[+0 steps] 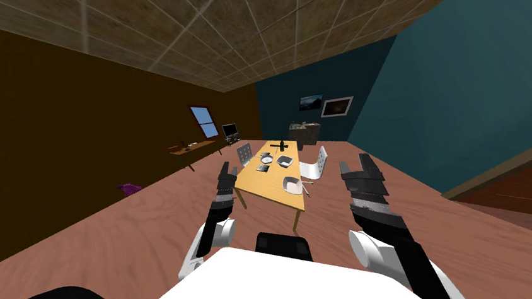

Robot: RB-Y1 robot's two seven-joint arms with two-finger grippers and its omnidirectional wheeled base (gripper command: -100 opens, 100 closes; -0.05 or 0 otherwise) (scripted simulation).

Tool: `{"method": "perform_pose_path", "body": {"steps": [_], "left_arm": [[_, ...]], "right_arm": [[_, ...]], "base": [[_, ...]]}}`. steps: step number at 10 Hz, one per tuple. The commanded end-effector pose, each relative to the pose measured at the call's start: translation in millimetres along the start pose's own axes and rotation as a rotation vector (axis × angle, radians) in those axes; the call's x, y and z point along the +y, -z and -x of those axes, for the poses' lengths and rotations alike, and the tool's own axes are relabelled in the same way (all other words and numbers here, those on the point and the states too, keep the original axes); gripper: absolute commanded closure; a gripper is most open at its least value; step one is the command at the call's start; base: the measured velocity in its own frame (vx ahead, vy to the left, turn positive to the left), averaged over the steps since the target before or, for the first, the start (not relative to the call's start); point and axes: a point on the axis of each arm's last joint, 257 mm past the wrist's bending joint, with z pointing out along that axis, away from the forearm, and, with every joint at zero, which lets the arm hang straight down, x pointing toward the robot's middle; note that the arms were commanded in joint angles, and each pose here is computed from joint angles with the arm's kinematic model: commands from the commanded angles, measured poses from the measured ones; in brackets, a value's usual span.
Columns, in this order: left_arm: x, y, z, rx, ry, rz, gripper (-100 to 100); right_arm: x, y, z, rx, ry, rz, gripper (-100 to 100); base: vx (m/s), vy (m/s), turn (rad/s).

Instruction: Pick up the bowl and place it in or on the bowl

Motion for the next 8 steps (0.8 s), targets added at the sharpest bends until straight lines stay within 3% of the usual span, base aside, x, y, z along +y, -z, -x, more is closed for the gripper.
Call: {"method": "perform_pose_path", "body": {"steps": [1,4,8], "left_arm": [[0,0.0,0.0,0.0,0.0,0.0,0],[0,0.0,-0.1,0.0,0.0,0.0,0],[0,0.0,-0.1,0.0,0.0,0.0,0]], "right_arm": [[-5,0.3,-6,0.038,0.035,-0.009,-100],[-26,3.1,-22,0.13,0.148,-0.038,-100],[-72,14.7,-45,0.281,0.371,-0.09,-100]], "base": [[-0.005,0.019,0.047],[-0.018,0.062,0.083],[-0.028,0.124,0.144]]}}
